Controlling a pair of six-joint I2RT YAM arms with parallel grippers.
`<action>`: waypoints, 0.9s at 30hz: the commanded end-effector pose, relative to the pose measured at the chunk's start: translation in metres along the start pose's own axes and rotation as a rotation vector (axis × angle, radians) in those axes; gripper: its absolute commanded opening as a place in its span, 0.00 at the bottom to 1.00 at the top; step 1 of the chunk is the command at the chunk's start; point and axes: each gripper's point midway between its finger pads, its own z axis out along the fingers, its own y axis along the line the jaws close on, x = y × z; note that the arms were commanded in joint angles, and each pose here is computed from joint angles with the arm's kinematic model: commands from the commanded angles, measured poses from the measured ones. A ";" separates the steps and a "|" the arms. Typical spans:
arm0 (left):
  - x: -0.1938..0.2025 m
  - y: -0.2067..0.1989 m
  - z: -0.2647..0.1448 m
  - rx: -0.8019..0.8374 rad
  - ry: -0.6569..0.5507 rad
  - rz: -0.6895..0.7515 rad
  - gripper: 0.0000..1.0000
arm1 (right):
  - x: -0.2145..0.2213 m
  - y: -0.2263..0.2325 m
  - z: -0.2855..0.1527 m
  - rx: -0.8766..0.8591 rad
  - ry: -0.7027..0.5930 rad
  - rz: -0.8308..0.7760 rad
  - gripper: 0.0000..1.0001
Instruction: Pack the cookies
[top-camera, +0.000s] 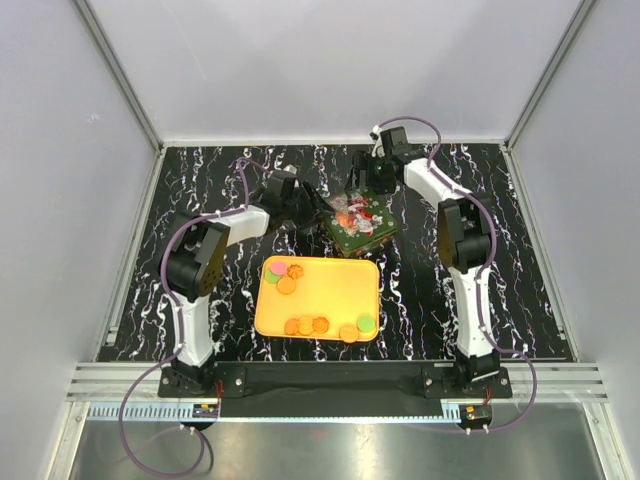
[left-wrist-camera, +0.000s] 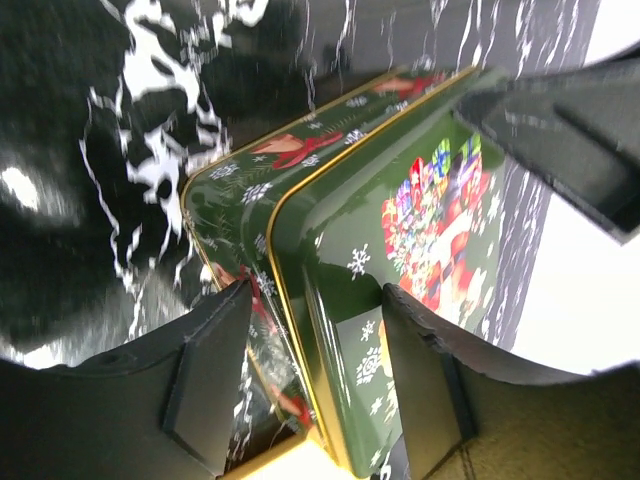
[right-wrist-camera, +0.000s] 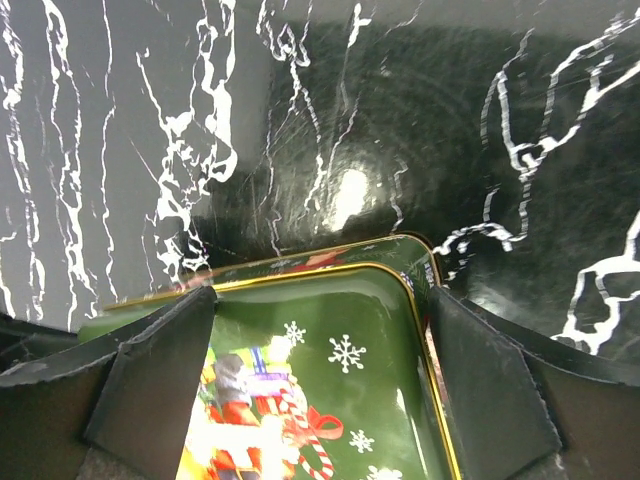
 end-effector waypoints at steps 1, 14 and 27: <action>0.018 -0.004 -0.016 0.009 0.066 0.069 0.61 | -0.005 0.028 -0.010 0.005 -0.012 -0.041 0.95; -0.008 -0.015 -0.043 0.124 0.066 0.096 0.70 | -0.047 -0.019 -0.080 0.086 -0.163 0.135 0.98; -0.008 0.003 -0.011 0.156 0.127 0.003 0.68 | 0.043 -0.029 -0.103 0.003 -0.111 0.280 0.99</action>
